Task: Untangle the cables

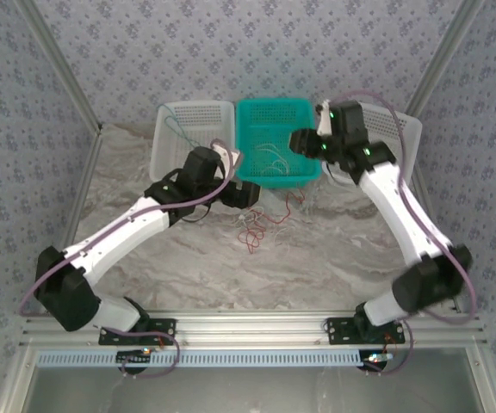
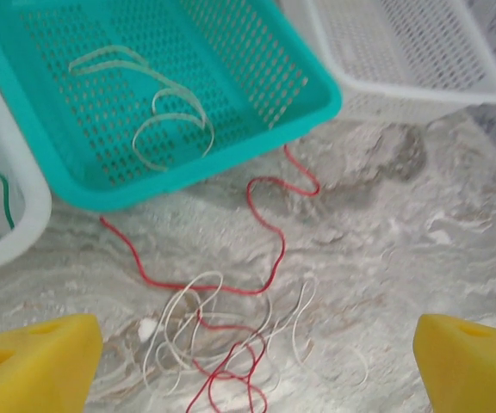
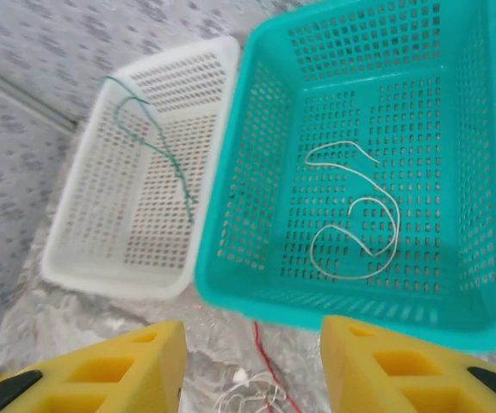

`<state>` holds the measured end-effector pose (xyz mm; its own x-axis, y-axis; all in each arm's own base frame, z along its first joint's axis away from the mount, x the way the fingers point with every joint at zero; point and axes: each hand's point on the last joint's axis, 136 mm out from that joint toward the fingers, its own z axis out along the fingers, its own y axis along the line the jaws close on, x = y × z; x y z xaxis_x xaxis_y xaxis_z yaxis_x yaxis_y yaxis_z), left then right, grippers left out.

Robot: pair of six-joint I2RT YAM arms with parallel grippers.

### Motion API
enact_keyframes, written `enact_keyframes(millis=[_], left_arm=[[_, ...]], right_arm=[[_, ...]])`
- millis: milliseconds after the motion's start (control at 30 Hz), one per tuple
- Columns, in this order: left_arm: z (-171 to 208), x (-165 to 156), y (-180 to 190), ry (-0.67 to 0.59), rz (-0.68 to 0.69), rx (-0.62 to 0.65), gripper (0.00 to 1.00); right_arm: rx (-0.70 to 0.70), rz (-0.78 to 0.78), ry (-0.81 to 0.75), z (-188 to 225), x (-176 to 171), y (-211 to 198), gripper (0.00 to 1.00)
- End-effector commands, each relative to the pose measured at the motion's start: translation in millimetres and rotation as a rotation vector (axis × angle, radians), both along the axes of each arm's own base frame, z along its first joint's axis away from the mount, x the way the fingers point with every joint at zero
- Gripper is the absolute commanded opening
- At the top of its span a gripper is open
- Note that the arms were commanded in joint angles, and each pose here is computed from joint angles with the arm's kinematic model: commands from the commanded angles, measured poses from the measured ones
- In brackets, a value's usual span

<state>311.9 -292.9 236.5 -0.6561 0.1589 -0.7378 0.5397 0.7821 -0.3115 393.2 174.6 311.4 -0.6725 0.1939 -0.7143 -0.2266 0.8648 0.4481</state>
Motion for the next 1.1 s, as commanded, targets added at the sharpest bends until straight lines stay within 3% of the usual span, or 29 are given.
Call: enact_keyframes(millis=[0,167,300,567,767,800,867,1067], left_arm=[[-41,-2,2,0.145,0.008,0.087,0.92],[-92,14,-7,0.254,0.018,0.151,0.87],[-118,30,-11,0.248,0.042,0.178,0.83],[-171,35,-14,0.360,0.023,0.220,0.50],[-184,24,-20,0.407,-0.029,0.201,0.33],[-186,23,-20,0.407,-0.034,0.202,0.26],[-184,21,-20,0.400,-0.046,0.193,0.02],[-141,16,-32,0.323,-0.127,0.096,0.00]], right_arm=[[-0.003,0.012,0.012,-27,-32,1,0.48],[-0.008,0.008,0.069,-62,-82,-1,0.48],[0.038,0.016,0.116,-80,-99,8,0.48],[-0.026,0.014,0.147,-90,-102,13,0.47],[-0.069,0.013,0.139,-92,-93,14,0.47],[-0.077,0.017,0.139,-94,-91,15,0.47],[-0.110,0.031,0.130,-98,-87,16,0.47],[-0.219,0.176,0.013,-115,-76,28,0.44]])
